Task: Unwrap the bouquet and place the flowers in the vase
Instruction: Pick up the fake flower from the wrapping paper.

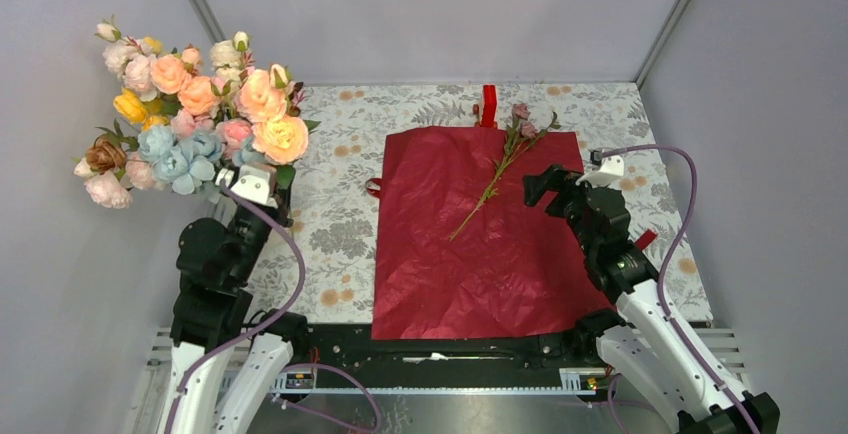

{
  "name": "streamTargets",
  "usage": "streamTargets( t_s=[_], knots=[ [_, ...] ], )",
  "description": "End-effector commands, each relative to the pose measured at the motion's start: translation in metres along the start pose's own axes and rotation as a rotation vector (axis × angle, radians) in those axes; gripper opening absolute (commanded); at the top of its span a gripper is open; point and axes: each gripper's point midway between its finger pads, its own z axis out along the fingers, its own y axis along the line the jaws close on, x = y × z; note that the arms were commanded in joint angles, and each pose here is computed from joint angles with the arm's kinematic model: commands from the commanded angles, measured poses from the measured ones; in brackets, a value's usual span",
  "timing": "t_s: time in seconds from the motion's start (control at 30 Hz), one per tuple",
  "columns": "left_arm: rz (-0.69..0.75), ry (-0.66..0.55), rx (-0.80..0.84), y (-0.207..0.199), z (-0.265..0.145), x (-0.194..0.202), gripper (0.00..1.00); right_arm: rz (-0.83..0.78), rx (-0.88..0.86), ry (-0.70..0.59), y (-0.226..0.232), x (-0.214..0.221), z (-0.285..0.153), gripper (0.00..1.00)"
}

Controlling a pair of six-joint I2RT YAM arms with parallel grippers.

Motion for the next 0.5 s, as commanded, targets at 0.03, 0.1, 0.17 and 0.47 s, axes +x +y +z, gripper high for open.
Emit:
streamTargets(
  t_s=[0.03, 0.1, 0.17, 0.47],
  knots=[
    [0.113, -0.120, -0.005, 0.007, -0.011, -0.045, 0.00, 0.070, -0.066, 0.040, 0.008, 0.010, 0.005, 1.00],
    [0.126, -0.120, 0.031, 0.002, -0.013, -0.051, 0.00, 0.079, -0.064, 0.046, 0.007, 0.012, 0.006, 1.00],
    [0.148, -0.125, 0.008, 0.008, -0.014, -0.059, 0.00, 0.085, -0.066, 0.051, 0.007, 0.013, 0.006, 1.00],
    [0.212, -0.325, -0.363, 0.070, -0.045, -0.105, 0.00, 0.093, -0.071, 0.043, 0.006, 0.012, 0.004, 1.00]
  ],
)
